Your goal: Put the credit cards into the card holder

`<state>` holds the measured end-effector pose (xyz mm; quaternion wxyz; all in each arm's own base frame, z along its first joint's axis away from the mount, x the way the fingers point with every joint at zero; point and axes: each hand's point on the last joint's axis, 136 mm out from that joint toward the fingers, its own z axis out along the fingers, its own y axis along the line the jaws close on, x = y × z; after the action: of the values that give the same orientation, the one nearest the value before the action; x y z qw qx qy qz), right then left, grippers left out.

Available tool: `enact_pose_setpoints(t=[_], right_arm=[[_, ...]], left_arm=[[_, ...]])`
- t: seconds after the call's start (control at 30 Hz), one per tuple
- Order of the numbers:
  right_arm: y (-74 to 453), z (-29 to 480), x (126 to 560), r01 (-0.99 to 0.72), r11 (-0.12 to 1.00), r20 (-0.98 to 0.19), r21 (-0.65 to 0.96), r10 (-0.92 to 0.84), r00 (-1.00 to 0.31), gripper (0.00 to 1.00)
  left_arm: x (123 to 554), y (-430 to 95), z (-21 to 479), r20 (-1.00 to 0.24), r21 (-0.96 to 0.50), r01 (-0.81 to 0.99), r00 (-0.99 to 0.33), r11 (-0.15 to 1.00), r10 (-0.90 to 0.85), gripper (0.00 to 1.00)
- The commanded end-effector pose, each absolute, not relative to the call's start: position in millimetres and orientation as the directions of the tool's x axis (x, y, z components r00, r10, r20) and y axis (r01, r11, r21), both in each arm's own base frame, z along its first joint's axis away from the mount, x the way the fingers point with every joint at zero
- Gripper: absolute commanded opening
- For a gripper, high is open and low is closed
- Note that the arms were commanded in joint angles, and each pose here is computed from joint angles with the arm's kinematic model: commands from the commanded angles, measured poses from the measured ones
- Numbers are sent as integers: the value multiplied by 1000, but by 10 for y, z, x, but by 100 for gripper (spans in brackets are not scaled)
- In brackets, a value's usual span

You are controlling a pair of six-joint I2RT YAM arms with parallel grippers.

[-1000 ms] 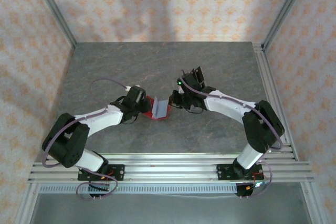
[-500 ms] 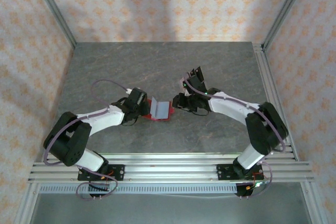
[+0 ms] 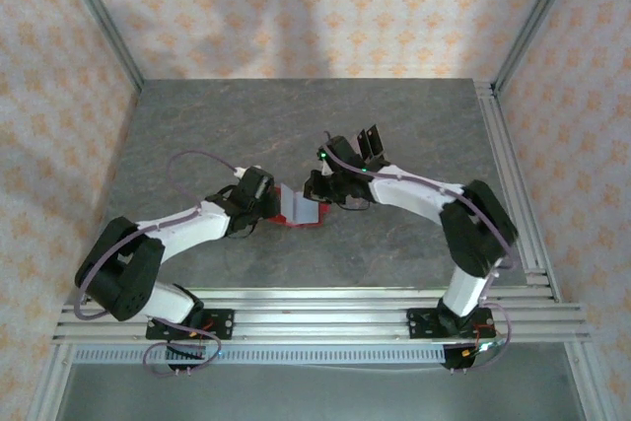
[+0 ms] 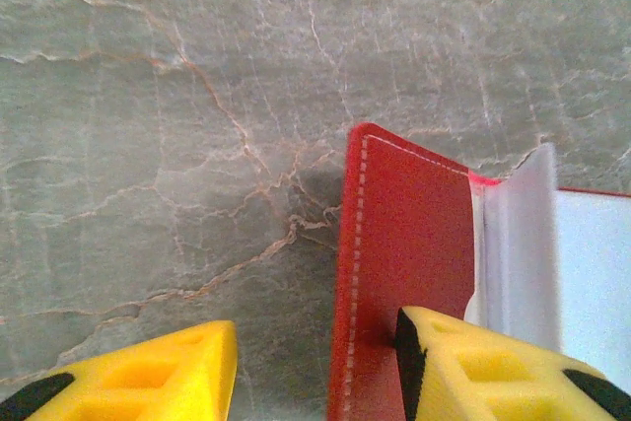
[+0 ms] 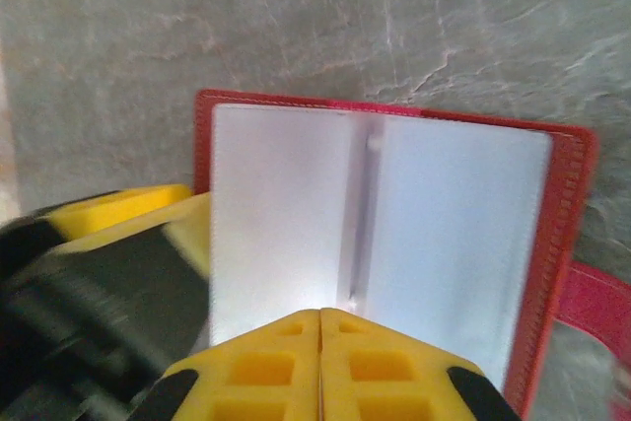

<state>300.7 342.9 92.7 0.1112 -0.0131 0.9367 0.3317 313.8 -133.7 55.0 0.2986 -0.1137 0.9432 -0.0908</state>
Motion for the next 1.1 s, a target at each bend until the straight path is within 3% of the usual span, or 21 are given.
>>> enact_pose_setpoints(t=[0.0,0.2,0.5,0.7,1.07], right_arm=[[3466,707,3010,-85,793,-178,604,30,-984,4],[3288,386,2999,-36,830,-140,557,51,-989,3],[3255,323,3013,-27,837,-126,547,51,-991,3],[3255,232,3003,-27,841,-110,541,38,-993,3],[3010,23,2989,8,864,-91,503,62,-994,2]], left_arm=[[3078,-1186,648,-566,-174,-198,-782,965,-263,47],[3056,-1005,927,-622,-130,-228,-739,965,-259,49],[3273,-1694,1027,-596,-286,-16,-780,958,-192,54],[3324,-1813,736,-558,-203,14,-824,979,-104,55],[3084,-1253,309,-479,79,-113,-876,990,-61,52]])
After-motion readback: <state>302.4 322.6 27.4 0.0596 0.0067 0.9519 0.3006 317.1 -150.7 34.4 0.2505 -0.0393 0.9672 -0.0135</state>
